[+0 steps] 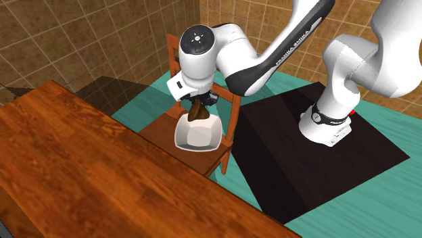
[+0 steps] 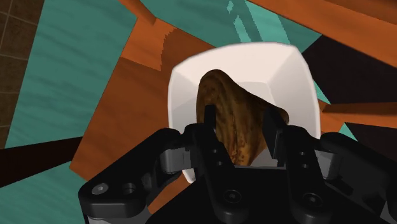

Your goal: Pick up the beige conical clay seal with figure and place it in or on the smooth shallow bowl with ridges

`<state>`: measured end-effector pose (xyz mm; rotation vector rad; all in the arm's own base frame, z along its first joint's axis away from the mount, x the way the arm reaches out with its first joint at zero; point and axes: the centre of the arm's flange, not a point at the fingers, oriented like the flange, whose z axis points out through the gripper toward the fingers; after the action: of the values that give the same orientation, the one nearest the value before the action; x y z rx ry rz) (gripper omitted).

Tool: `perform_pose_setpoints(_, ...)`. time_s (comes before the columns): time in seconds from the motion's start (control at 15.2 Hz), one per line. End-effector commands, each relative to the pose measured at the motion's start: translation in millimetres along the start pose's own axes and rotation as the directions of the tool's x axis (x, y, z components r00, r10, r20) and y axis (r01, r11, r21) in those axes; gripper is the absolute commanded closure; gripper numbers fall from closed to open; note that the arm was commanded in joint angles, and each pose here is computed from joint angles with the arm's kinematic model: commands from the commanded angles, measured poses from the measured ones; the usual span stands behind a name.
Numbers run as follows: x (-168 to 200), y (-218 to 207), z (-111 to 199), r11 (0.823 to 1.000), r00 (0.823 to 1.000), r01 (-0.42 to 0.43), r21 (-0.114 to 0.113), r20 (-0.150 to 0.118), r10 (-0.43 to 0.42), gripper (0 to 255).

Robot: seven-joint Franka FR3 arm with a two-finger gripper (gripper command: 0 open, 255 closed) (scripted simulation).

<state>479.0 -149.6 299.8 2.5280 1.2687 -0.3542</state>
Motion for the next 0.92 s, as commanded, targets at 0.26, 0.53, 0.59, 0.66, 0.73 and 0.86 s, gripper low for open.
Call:
perform_pose_setpoints(0.26, 11.4, -4.7, 28.9, 1.0, 1.0, 0.0, 0.0, 0.0, 0.0, 255)
perform_pose_setpoints(0.53, 18.7, -7.8, 48.5, 1.0, 1.0, 0.0, 0.0, 0.0, 0.0, 255)
perform_pose_setpoints(0.59, 20.5, -8.6, 53.4, 1.0, 1.0, 0.0, 0.0, 0.0, 0.0, 255)
perform_pose_setpoints(0.66, 22.3, -9.3, 58.3, 1.0, 1.0, 0.0, 0.0, 0.0, 0.0, 255)
perform_pose_setpoints(0.73, 24.1, -10.1, 63.2, 1.0, 1.0, 0.0, 0.0, 0.0, 0.0, 255)
perform_pose_setpoints(0.86, 27.7, -11.6, 73.0, 1.0, 1.0, 0.0, 0.0, 0.0, 0.0, 255)
